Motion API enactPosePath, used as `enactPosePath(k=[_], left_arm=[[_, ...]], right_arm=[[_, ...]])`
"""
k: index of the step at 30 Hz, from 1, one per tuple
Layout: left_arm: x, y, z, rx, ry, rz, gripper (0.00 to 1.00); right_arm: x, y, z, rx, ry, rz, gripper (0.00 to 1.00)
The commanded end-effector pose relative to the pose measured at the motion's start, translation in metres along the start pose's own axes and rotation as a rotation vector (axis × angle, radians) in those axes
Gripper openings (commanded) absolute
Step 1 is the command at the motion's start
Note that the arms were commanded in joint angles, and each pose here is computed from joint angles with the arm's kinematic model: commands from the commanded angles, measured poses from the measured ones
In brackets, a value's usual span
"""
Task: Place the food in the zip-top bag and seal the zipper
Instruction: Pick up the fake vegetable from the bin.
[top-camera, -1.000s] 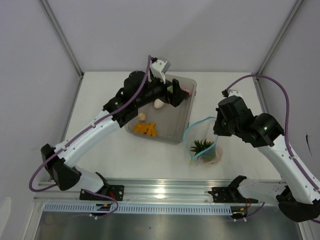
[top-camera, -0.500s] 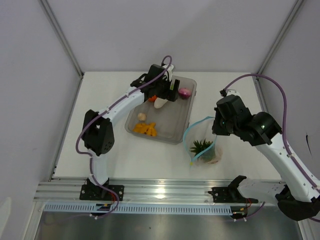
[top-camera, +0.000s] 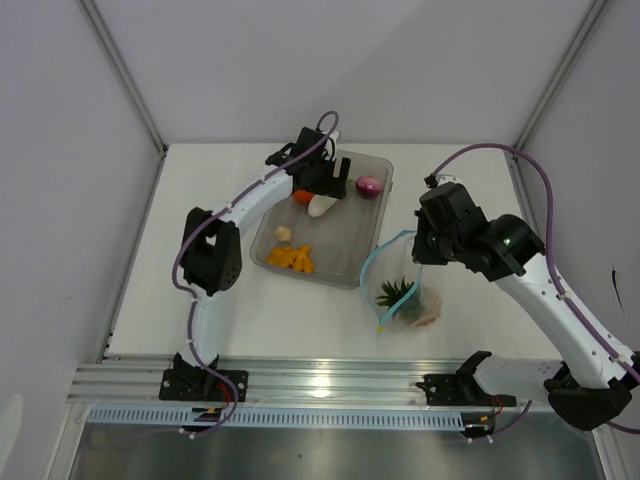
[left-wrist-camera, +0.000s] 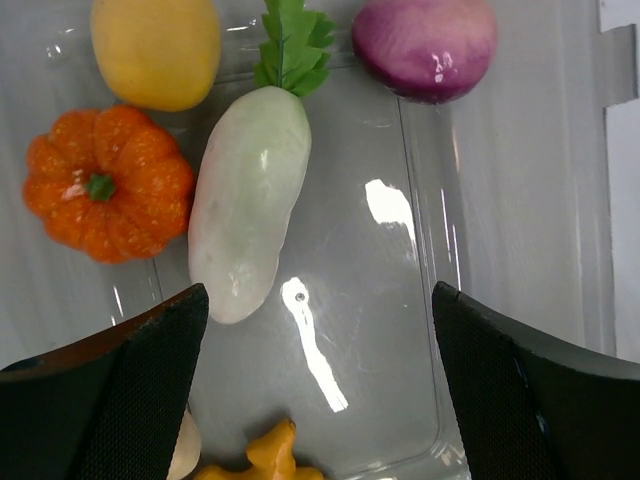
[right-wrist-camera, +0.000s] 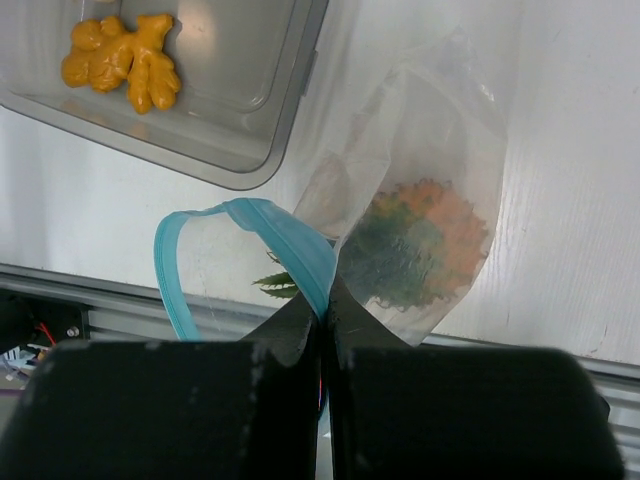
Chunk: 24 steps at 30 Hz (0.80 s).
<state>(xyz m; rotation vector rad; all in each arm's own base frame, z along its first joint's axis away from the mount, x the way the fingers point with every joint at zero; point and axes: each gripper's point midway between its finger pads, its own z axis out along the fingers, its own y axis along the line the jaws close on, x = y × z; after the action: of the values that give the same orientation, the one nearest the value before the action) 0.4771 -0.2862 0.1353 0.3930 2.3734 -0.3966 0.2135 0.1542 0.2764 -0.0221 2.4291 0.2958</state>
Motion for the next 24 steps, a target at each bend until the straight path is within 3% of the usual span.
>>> enactPosePath(k=[1,15,24], left_arm=[[-0.007,0.004,0.011,-0.009,0.015,-0.018,0.92],[-0.009,0.029,0.041,-0.133,0.010,-0.008,0.91],[0.023,0.030,0.061,-0.118,0.128,-0.006,0.87]], right_arm=[[-0.018,0.013,-0.009,-0.059,-0.056,0.005,0.00],[-0.017,0.014,-0.006,-0.070,-0.053,-0.001,0.00],[-0.023,0.014,-0.004,-0.079,-0.065,-0.005,0.00]])
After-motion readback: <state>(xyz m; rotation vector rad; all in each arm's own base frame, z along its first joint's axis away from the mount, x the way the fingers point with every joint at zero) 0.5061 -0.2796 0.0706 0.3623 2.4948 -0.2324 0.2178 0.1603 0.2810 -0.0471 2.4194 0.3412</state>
